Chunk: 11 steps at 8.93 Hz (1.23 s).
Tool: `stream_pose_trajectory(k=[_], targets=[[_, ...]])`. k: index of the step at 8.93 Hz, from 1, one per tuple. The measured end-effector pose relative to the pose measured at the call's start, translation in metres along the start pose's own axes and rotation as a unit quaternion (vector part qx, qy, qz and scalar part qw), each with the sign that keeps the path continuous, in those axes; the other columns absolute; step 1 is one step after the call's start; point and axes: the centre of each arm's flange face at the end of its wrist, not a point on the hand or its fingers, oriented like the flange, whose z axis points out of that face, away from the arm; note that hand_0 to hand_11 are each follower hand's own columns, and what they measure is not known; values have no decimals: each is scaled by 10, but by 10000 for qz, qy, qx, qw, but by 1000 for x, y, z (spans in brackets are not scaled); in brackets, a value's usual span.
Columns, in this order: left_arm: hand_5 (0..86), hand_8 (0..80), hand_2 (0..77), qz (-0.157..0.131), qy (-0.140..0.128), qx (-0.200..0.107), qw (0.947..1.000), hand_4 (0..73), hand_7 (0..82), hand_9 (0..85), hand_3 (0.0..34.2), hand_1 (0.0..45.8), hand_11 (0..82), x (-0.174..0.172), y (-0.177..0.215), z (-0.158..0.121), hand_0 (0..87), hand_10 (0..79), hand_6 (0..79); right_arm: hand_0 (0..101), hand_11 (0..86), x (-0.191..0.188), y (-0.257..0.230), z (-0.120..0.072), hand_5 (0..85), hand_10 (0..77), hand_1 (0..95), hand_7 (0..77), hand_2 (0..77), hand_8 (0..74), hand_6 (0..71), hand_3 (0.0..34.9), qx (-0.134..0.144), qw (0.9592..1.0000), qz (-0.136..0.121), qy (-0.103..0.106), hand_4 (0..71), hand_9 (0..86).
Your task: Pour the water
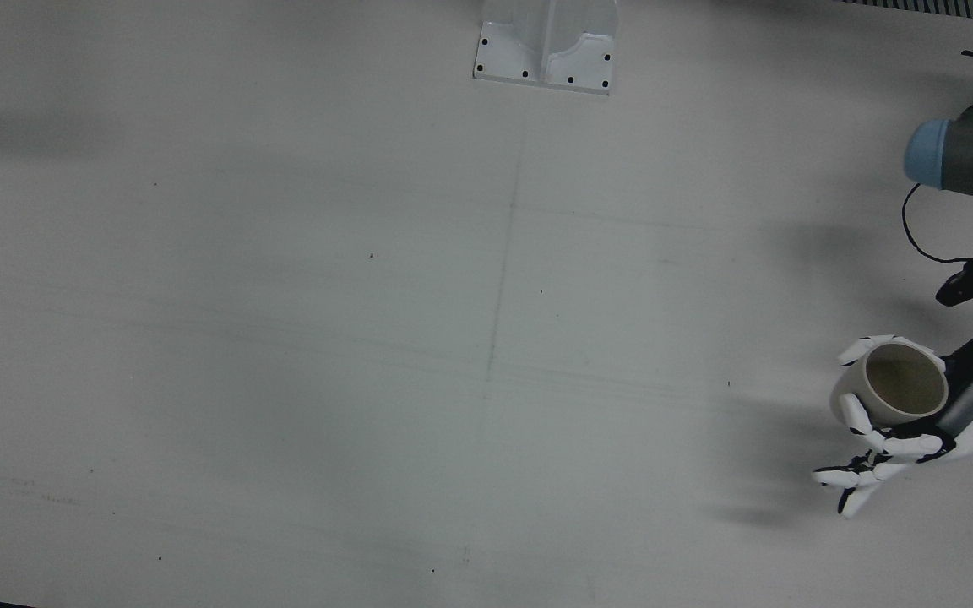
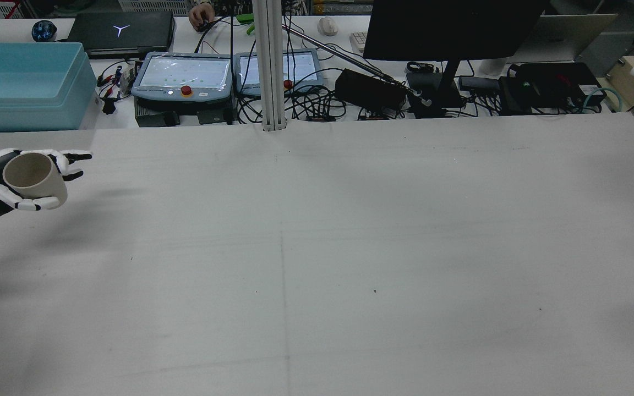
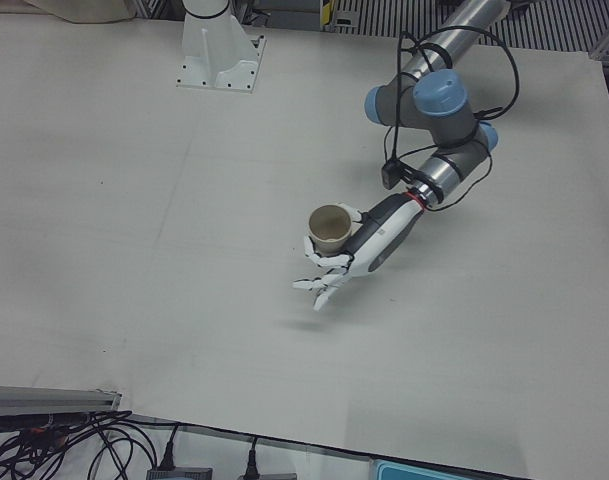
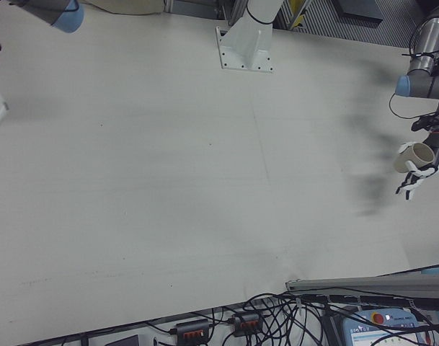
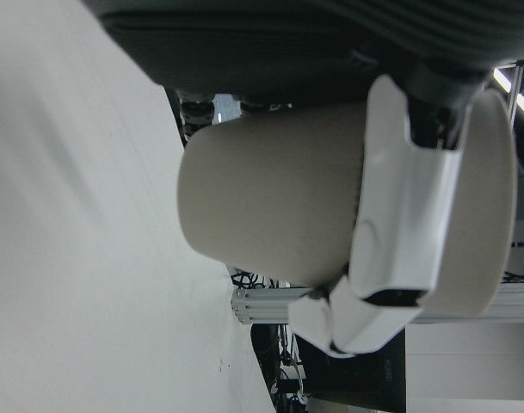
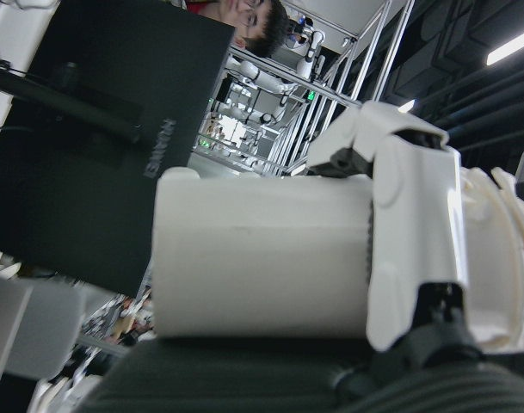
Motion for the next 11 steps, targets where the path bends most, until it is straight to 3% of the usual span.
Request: stream_pose_trajectory(k=[2, 3, 4, 6, 7, 8, 9, 10, 11], targets=[[447, 11, 398, 57, 317, 201, 9993, 458, 218, 27, 92, 240, 98, 41, -46, -61, 684, 49, 125, 658, 562, 52, -148, -6, 573, 464, 224, 524, 442, 376, 431, 139, 307, 9990, 297, 153, 136, 453], [447, 11, 398, 52, 371, 274, 9989, 458, 218, 27, 92, 240, 98, 43, -60, -82, 684, 49, 125, 681, 562, 80, -184, -4, 644, 458, 245, 562, 513, 387, 469, 137, 433, 9983, 302, 227, 164, 480], [453, 11, 398, 53, 394, 335, 9986, 458, 218, 27, 92, 240, 98, 41, -72, -99, 684, 54, 131, 693, 567, 108, -198, -3, 665, 453, 240, 562, 518, 387, 480, 135, 532, 9980, 249, 235, 169, 480], [453, 11, 398, 83, 410, 443, 9981, 458, 218, 27, 92, 240, 98, 34, -99, -121, 682, 54, 136, 725, 600, 157, -191, 5, 676, 387, 235, 480, 524, 355, 420, 127, 510, 9980, 206, 315, 169, 436], [453, 11, 398, 120, 409, 496, 9979, 458, 218, 27, 92, 240, 98, 29, -115, -133, 682, 54, 114, 687, 567, 175, -185, 6, 676, 311, 262, 382, 485, 245, 311, 116, 475, 9978, 201, 428, 169, 344], [453, 11, 398, 175, 408, 542, 9975, 458, 218, 27, 92, 240, 98, 22, -136, -146, 682, 54, 125, 584, 469, 194, -179, 4, 676, 191, 180, 169, 409, 115, 44, 119, 441, 9971, 203, 579, 169, 240], [453, 11, 398, 237, 404, 578, 9972, 458, 218, 27, 92, 240, 98, 15, -154, -158, 682, 54, 125, 584, 469, 206, -176, 1, 676, 191, 180, 169, 409, 115, 44, 119, 420, 9965, 215, 693, 169, 240], [453, 11, 398, 320, 398, 602, 9969, 458, 218, 27, 92, 240, 98, 11, -168, -165, 682, 54, 109, 453, 207, 212, -174, 0, 562, 5, 60, 16, 322, 0, 5, 187, 391, 9958, 267, 783, 213, 11], [453, 11, 398, 430, 415, 631, 9962, 458, 218, 27, 92, 240, 98, 7, -181, -171, 684, 54, 120, 394, 11, 211, -172, 1, 425, 0, 16, 16, 49, 0, 5, 255, 367, 9953, 354, 818, 0, 5]])
